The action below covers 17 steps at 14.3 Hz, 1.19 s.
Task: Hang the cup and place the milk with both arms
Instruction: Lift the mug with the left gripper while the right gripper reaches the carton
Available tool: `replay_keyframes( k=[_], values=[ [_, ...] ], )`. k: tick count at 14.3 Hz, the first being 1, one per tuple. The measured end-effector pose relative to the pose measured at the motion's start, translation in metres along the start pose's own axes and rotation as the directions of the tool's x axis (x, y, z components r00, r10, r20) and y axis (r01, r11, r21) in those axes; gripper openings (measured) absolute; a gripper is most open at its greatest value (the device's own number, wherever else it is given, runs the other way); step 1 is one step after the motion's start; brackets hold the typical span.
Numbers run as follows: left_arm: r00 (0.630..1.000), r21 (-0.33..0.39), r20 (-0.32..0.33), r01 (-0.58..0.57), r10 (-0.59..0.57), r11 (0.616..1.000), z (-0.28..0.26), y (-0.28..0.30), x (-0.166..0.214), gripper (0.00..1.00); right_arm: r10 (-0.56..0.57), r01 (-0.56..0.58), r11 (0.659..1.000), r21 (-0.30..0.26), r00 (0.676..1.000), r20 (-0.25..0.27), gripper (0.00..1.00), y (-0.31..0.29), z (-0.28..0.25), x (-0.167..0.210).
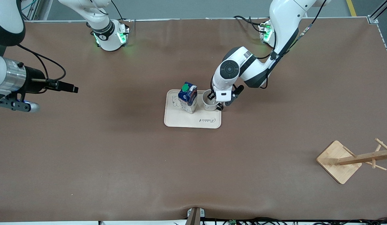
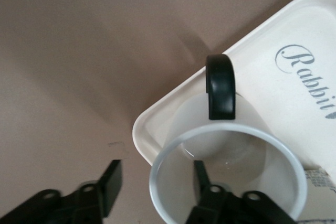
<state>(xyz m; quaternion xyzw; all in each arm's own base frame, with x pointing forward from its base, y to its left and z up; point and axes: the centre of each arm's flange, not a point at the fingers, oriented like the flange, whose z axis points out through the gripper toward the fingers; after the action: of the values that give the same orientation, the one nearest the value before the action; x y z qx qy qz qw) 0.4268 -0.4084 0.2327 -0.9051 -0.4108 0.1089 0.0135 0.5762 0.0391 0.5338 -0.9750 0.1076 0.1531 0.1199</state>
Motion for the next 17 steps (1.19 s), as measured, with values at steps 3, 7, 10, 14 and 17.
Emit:
replay_keyframes(
  k=[3,7,10,14,17],
  values=[
    [1.0,-0.003,0.001,0.003,-0.003,1.0,0.001,0.001,0.002,0.23,0.007,-0.009,0.999,0.049,0.999,0.048,1.0,-0.013,0.042,0.032],
    [1.0,-0.041,-0.024,-0.006,0.005,0.999,-0.018,0.007,0.007,0.07,0.085,-0.09,0.995,0.036,0.989,0.118,1.0,-0.027,0.097,0.061],
    [0.997,-0.047,-0.065,-0.031,0.028,0.998,-0.059,0.005,0.01,0.07,0.208,-0.208,0.978,-0.014,0.97,0.127,1.0,-0.079,0.119,0.046],
    [0.977,0.007,-0.145,-0.159,0.158,0.987,-0.149,-0.018,0.038,0.07,0.299,-0.295,0.954,-0.059,0.949,0.101,1.0,-0.147,0.145,0.017],
    [0.96,0.049,-0.16,-0.224,0.229,0.973,-0.211,-0.037,0.085,0.07,0.356,-0.35,0.934,-0.07,0.931,0.086,1.0,-0.165,0.16,0.008]
  ],
)
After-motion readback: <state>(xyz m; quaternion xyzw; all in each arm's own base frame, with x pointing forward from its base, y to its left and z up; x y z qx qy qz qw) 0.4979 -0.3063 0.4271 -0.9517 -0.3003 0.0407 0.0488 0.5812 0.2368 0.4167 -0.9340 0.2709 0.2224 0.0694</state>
